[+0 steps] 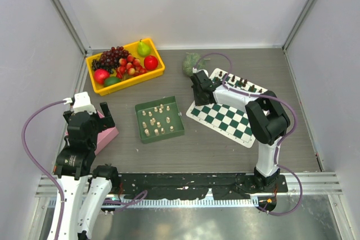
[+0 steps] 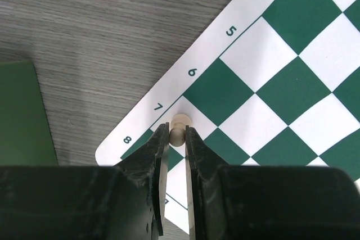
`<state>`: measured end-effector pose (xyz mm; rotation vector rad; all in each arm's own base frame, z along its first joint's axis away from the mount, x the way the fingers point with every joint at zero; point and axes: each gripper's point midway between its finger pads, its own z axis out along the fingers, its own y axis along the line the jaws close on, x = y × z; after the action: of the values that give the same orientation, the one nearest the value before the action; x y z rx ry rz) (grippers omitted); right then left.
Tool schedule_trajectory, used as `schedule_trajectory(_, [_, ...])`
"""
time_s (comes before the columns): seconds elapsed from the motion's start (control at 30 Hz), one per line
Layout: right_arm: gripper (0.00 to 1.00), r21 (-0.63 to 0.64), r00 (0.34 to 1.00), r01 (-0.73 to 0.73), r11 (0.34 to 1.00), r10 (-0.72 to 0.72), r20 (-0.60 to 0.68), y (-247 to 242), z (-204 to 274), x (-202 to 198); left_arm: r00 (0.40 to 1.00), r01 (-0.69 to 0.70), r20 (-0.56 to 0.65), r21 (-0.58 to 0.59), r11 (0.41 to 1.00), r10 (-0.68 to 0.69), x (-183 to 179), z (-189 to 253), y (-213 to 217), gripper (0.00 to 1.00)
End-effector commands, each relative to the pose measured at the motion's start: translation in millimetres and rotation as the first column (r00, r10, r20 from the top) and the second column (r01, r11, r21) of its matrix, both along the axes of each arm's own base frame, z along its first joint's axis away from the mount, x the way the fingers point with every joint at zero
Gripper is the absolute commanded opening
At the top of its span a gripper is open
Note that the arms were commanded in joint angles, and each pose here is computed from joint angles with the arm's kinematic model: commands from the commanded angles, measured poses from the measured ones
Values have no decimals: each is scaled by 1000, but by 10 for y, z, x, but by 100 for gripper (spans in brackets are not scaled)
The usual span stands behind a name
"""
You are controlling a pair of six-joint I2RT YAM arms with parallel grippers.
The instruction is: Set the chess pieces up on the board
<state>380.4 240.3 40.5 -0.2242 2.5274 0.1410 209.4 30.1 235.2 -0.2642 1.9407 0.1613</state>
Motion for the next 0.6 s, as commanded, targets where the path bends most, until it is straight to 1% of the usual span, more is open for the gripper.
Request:
schedule_trajectory(0.0, [18, 63, 999, 3, 998, -7, 53, 61, 291, 54, 1000, -4, 12, 6, 1000, 4, -2, 23, 18, 99])
schedule_trajectory(0.37, [20, 60, 999, 20, 998, -23, 43, 21, 252, 20, 1000, -1, 12, 5, 1000, 1, 1, 26, 12, 99])
schedule_trajectory(0.5, [25, 61, 999, 18, 998, -21, 36, 24, 232, 16, 1000, -2, 12, 4, 1000, 2, 3, 23, 12, 99])
schedule_trajectory(0.57, [27, 64, 999, 15, 998, -17, 34, 34, 229, 18, 1000, -2, 11, 4, 1000, 2, 1, 20, 12, 99])
